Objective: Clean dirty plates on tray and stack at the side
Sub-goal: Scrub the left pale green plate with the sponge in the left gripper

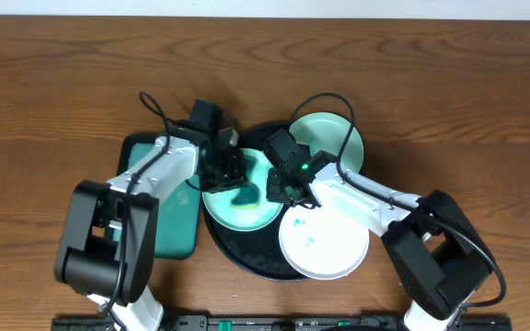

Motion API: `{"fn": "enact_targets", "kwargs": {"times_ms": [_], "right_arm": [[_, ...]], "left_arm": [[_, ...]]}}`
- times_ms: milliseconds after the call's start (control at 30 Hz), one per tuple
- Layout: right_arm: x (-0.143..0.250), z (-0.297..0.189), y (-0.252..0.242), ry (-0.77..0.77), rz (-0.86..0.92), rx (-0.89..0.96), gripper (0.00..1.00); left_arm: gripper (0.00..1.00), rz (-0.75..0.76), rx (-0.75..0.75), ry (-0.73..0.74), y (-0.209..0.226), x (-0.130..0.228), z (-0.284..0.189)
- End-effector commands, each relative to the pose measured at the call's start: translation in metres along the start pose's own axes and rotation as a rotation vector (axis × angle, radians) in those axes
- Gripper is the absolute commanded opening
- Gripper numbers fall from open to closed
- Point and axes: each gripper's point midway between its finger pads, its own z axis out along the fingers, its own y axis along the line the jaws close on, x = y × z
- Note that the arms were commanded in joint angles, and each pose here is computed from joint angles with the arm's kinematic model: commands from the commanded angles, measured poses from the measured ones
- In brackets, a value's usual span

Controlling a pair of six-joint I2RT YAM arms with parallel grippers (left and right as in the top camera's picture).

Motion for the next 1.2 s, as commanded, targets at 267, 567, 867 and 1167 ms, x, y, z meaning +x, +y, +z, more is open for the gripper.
{"fn": "enact_targets", "kwargs": {"times_ms": [267,567,867,1167], "right_arm": [[0.023,0.029,-0.012,0.087,-0.025,0.041,0.01],[0.023,0.029,-0.012,0.087,-0.025,0.041,0.01],[0.024,0.029,-0.013,0.089,-0.017,0.044,0.01],[0.024,0.029,-0.013,0.089,-0.017,0.044,0.01]], "left_arm": [[0.07,0.04,0.098,0.125,-0.022,0.03,0.02],[0.07,-0.033,-0.548,-0.155,0.093,-0.016,-0.01],[0.07,-0.036,-0.805,-0.24,0.128,-0.023,-0.041],[0.07,-0.021,-0.986,-0.306,0.138,-0.035,-0.076]]}}
